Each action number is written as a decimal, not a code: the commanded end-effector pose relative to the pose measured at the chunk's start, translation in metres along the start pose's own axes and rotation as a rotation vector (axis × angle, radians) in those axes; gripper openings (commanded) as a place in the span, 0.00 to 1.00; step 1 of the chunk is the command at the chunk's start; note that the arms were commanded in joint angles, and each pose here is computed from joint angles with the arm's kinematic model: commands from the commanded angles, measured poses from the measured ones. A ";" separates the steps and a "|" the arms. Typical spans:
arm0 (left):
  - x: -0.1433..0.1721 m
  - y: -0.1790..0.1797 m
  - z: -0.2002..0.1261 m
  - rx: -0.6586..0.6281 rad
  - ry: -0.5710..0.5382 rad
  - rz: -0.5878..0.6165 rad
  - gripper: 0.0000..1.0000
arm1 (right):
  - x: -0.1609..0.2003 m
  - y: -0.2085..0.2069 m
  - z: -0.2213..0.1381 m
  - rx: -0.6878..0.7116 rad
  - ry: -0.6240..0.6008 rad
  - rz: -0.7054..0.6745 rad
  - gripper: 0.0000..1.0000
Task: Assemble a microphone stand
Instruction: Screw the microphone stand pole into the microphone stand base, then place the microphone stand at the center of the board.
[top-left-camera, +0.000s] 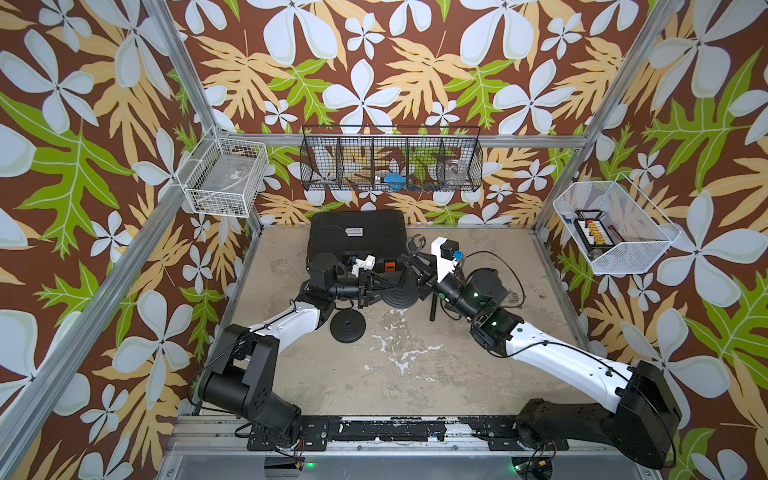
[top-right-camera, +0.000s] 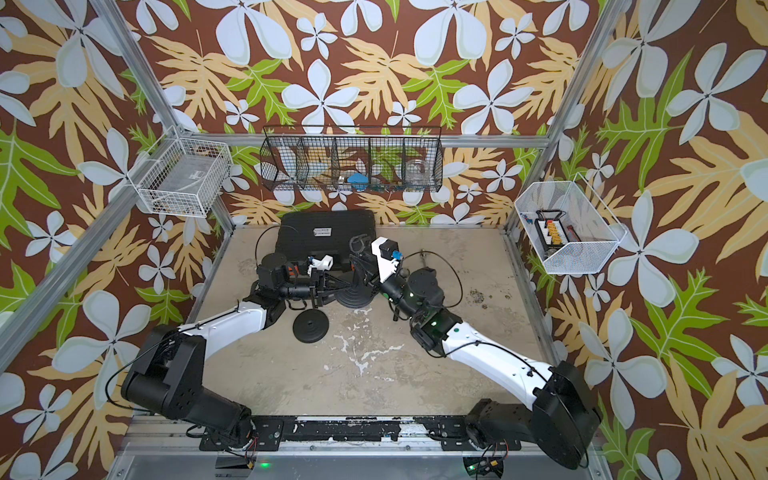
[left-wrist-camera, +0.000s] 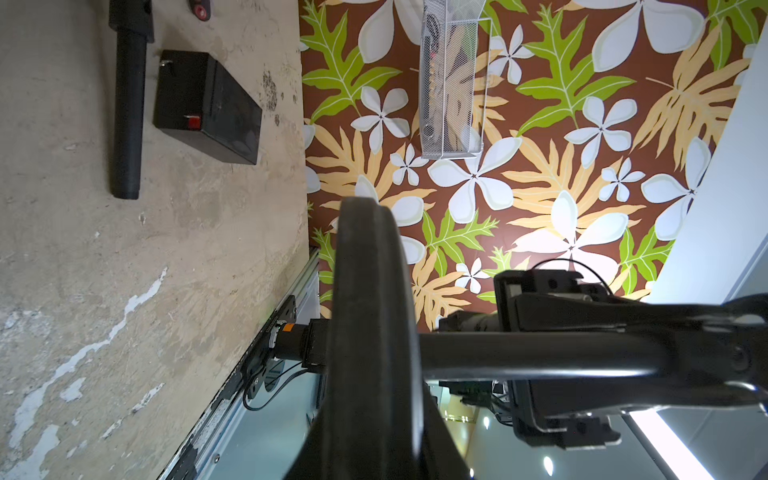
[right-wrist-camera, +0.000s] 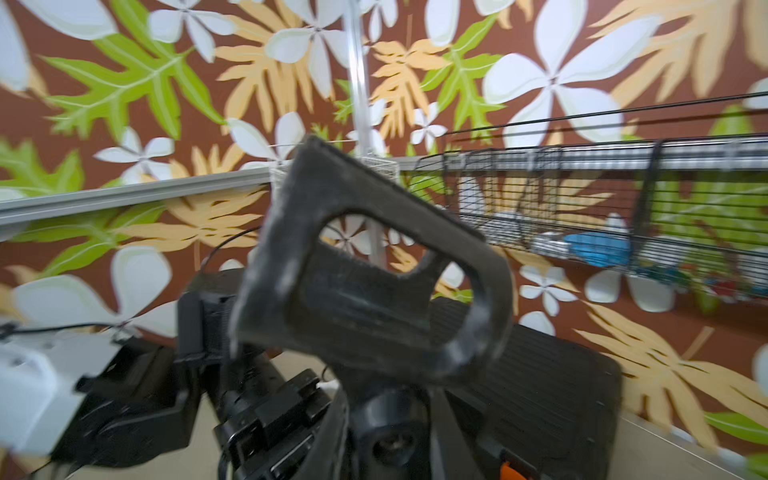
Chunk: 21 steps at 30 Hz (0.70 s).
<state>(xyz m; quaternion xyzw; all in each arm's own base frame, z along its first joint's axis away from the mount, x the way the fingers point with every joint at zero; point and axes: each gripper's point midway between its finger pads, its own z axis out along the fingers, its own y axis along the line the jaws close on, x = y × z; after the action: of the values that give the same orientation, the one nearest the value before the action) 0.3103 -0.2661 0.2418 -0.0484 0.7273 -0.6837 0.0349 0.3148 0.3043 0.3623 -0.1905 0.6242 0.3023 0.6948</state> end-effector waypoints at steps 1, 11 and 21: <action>-0.009 -0.025 -0.003 0.059 -0.063 0.089 0.00 | 0.027 -0.054 -0.018 0.465 0.115 -0.133 0.00; -0.022 -0.017 -0.004 0.053 -0.111 0.076 0.00 | 0.013 -0.009 -0.007 0.124 0.130 -0.132 0.96; -0.054 0.017 -0.020 -0.040 -0.232 0.112 0.00 | 0.087 -0.012 -0.060 -0.015 0.259 0.023 1.00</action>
<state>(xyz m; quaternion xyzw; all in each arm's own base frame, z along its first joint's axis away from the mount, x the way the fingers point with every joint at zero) 0.3513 -0.2456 0.2264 -0.1088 0.7293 -0.6663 0.1109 0.2877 0.2756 0.2822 -0.2391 0.6967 0.2594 0.6246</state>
